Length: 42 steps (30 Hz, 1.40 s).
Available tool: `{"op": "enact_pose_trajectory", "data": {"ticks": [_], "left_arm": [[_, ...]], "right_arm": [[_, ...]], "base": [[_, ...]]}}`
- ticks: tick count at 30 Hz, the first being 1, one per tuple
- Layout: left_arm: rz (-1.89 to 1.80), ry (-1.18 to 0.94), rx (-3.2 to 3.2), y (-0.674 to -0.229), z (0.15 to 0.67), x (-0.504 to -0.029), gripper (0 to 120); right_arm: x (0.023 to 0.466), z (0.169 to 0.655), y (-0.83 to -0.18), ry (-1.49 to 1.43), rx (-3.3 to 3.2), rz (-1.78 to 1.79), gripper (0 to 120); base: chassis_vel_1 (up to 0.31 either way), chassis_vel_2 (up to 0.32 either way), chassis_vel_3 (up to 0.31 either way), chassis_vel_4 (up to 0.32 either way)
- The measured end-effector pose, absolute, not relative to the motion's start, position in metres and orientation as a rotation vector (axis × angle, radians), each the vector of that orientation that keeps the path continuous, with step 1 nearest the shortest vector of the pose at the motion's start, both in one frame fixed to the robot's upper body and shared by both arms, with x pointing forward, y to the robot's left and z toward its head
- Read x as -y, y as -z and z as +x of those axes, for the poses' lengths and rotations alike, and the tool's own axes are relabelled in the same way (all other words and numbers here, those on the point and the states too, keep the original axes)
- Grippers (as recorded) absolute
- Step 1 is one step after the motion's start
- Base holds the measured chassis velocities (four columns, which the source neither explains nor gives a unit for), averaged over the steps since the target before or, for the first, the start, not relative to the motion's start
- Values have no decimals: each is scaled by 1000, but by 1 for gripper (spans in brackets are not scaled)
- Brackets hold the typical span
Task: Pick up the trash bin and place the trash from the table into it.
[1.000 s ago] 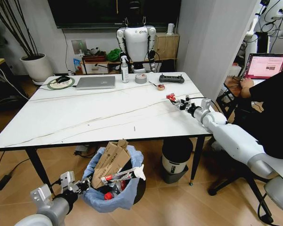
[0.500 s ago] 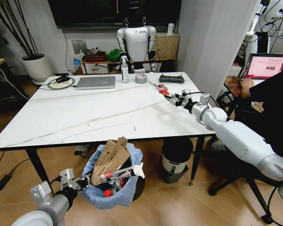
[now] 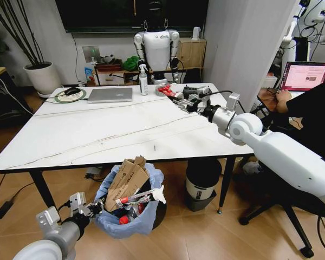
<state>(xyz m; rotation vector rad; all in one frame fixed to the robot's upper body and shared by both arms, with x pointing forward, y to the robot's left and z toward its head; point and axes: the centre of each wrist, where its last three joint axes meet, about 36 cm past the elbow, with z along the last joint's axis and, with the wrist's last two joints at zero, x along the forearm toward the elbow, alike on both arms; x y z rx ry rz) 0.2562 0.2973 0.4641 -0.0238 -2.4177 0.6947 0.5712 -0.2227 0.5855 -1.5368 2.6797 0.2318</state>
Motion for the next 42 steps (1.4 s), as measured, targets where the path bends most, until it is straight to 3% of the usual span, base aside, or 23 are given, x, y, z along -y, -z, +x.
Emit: {"op": "enact_pose_trajectory", "data": {"ticks": [11, 22, 42], "left_arm": [[-19, -695, 2424, -467, 255, -298, 0], [-8, -709, 2427, -467, 253, -298, 0], [9, -725, 2438, -471, 250, -296, 0]], "right_arm": [[181, 522, -604, -236, -2482, -1788, 49], [153, 472, -578, -217, -2370, -2034, 49], [133, 464, -529, -96, -2331, -2181, 49]], "base": [[0, 0, 0, 0], [0, 0, 0, 0], [0, 0, 0, 0]]}}
